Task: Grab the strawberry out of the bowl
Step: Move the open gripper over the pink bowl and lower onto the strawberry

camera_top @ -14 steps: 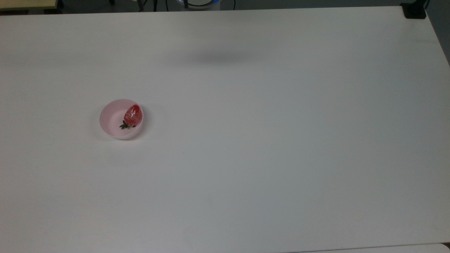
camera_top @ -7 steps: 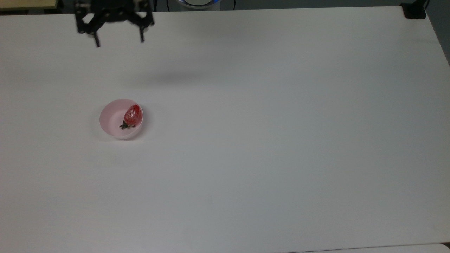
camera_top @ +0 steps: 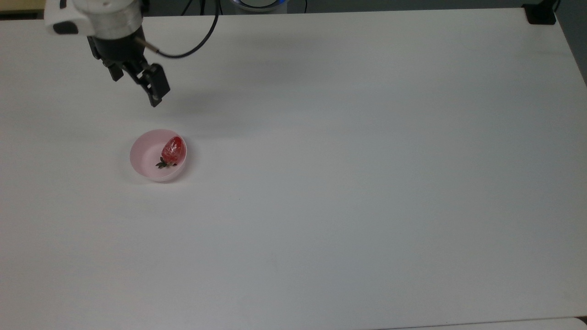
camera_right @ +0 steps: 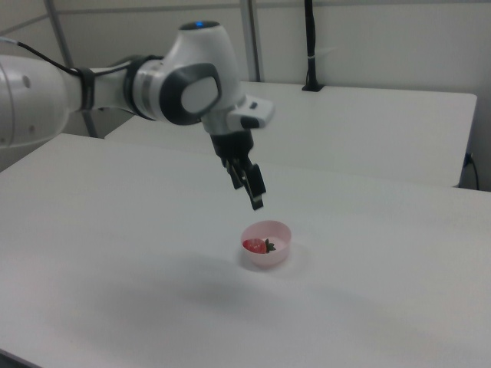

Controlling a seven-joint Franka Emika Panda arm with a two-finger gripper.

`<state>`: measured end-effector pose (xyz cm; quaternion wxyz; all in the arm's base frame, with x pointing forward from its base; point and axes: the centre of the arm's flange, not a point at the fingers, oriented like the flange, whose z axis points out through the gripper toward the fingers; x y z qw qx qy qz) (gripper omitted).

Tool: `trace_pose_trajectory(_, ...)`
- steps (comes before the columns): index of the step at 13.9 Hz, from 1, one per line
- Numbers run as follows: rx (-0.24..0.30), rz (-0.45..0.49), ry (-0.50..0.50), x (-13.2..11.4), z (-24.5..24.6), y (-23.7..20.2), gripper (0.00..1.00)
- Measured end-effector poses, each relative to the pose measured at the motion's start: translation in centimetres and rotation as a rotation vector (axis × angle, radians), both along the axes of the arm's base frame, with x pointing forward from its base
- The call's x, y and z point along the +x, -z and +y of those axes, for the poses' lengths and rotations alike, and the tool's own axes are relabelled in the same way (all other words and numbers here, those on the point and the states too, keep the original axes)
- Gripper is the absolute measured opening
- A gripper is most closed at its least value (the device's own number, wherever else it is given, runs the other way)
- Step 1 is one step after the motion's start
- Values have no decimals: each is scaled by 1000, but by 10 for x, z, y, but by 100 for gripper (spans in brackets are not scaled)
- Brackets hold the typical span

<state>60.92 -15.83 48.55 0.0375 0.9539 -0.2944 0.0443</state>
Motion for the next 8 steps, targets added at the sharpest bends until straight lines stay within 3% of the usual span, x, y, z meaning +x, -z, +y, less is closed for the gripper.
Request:
trace_pose_trajectory(3, 71, 55, 144, 4, -19, 49, 99)
trace_pose_trajectory(8, 102, 70, 377, 15, -28, 101, 96)
